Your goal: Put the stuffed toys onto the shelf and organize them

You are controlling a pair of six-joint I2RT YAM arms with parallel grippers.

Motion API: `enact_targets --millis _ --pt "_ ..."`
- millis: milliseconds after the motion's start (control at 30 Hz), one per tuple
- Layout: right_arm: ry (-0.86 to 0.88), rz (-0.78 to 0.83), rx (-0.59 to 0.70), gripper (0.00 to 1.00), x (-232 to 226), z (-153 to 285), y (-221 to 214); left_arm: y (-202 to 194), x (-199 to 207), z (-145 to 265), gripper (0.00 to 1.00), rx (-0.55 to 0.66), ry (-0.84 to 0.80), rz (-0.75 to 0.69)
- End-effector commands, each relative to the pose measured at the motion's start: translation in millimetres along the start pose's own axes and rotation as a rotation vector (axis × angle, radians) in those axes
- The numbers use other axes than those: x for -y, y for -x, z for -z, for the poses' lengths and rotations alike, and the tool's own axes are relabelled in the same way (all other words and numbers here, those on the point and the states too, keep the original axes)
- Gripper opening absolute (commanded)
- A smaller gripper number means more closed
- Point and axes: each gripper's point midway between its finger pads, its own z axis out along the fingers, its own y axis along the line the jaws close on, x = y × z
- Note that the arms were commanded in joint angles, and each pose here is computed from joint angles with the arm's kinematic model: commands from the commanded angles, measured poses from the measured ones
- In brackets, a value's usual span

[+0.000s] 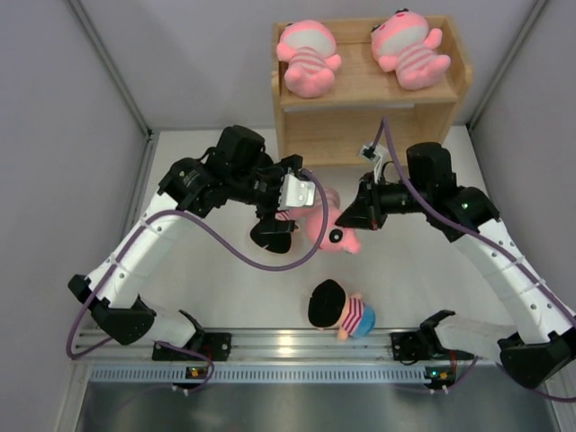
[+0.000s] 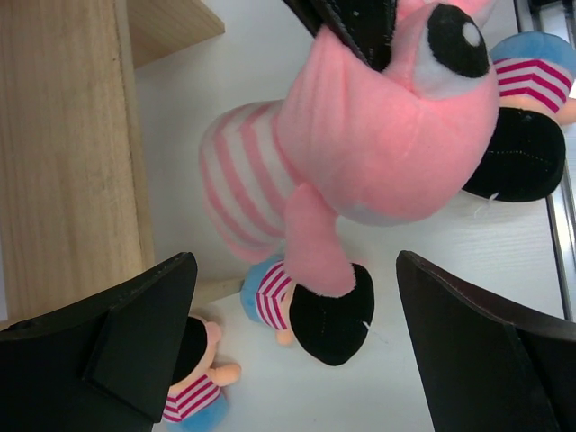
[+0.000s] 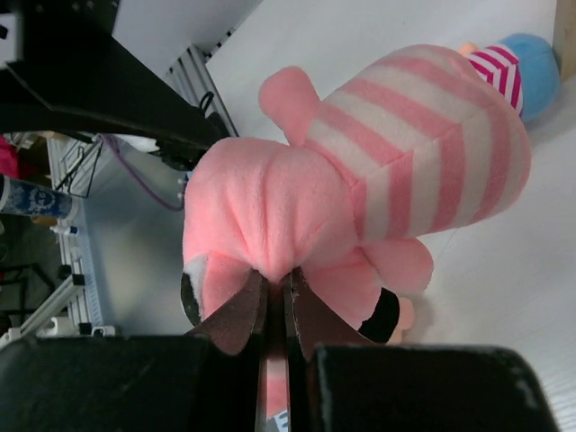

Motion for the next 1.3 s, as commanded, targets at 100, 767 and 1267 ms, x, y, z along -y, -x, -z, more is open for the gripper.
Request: enact_targets --millis 100,767,1267 --pt "0.088 0.097 0.117 0.00 -35.7 11.5 49.8 17.0 24.8 -3.4 0.99 0.043 -0.114 -0.065" --pt "0.045 0.329 0.278 0.55 -58.4 38.7 87.2 62.3 20.9 -9.8 0.00 0.172 -0.118 0.181" --pt "-0.466 0.850 0.504 0.83 -14.6 120.2 64.8 153.1 -28.7 59.4 0.00 0.564 -0.050 0.733"
